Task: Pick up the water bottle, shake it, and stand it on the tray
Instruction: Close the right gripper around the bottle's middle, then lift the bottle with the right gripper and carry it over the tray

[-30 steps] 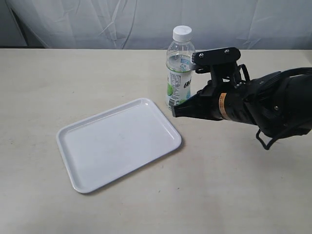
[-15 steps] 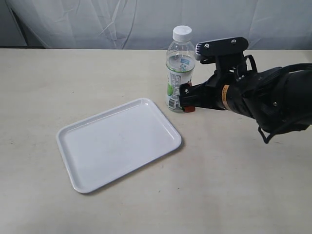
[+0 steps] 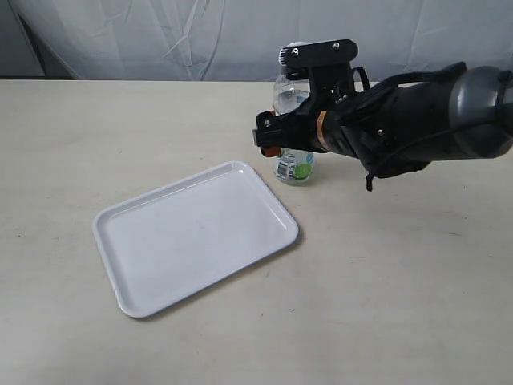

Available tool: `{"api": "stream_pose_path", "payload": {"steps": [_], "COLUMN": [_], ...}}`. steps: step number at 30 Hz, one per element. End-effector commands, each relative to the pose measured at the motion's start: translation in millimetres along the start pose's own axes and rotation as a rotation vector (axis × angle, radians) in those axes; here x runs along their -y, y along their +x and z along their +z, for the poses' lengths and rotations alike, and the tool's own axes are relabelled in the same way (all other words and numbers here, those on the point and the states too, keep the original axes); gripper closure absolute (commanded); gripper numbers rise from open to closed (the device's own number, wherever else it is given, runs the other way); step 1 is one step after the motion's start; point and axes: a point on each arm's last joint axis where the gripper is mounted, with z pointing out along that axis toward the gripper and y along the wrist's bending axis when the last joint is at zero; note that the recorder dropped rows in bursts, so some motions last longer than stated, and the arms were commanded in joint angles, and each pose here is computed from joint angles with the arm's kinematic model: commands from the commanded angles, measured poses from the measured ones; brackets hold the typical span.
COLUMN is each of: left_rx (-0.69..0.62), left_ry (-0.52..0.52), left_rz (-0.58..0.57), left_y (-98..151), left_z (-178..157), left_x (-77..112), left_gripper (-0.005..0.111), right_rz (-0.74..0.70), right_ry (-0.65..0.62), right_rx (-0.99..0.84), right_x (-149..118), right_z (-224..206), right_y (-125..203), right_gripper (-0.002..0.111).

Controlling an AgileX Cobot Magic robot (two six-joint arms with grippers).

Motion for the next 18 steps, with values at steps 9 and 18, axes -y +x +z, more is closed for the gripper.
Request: {"api": "stream_pose_path", "payload": {"steps": [9,18], "left_rx": [0.011,0.011], "left_ry": [0.002,0.002], "left_rz": [-0.006,-0.006], "left_y": [0,0], "left_z": [0,0], "left_x": [0.3,0.3], "left_gripper": [0.106,0.106], "right_rz": [-0.002,-0.004], "right_ry": [0.021,0.050], "right_rx": [0.013,0.018], "right_x": [-9,-11], "right_z": [31,46], "right_y": [-8,-8], "right_gripper": [0.004,0.004]}}
